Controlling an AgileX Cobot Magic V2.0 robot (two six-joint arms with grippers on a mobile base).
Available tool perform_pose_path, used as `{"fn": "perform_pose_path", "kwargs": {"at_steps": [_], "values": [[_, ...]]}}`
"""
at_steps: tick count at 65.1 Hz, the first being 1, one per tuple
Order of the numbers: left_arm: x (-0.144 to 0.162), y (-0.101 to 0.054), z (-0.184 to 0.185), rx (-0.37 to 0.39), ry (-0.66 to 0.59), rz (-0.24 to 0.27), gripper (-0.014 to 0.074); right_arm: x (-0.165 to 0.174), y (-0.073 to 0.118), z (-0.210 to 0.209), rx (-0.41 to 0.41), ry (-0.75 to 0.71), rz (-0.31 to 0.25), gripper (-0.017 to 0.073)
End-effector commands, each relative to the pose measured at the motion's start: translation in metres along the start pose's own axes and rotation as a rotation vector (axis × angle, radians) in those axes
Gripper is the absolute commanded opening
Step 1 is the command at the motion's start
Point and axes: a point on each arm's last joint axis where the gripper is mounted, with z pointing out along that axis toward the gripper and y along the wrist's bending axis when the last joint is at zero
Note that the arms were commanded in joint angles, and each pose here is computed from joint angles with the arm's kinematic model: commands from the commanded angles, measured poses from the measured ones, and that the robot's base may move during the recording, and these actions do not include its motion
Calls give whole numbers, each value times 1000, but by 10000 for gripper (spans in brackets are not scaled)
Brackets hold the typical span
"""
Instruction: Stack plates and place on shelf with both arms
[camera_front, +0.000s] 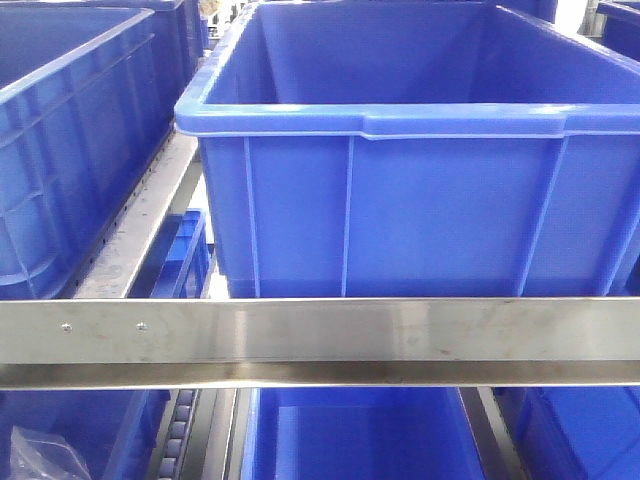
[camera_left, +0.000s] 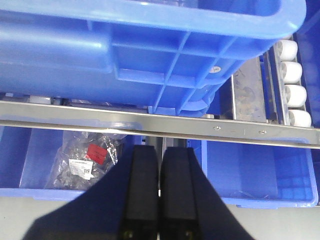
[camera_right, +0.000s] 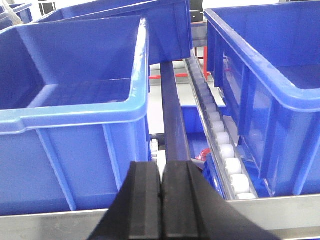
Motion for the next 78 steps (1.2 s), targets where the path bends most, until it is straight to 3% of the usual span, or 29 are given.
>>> {"fn": "perform_pose_path", "kwargs": {"at_steps": [1, 45, 48, 51, 60, 78], "values": [[-15, -3, -4, 15, -102, -6, 85, -7, 1, -2, -13, -94, -6, 24], [-15, -3, -4, 15, -102, -6, 85, -7, 1, -2, -13, -94, -6, 24], [-15, -3, -7, 10, -113, 40, 85, -7, 1, -2, -13, -94, -6, 24], [-16, -2, -11, -1, -137, 75, 85, -7, 1, -2, -13, -94, -6, 24], [-9, -2, -33, 16, -270, 75, 85, -7, 1, -2, -13, -94, -6, 24], [59, 8, -51, 52, -629, 71, 85, -7, 1, -2, -13, -94, -6, 24]]}}
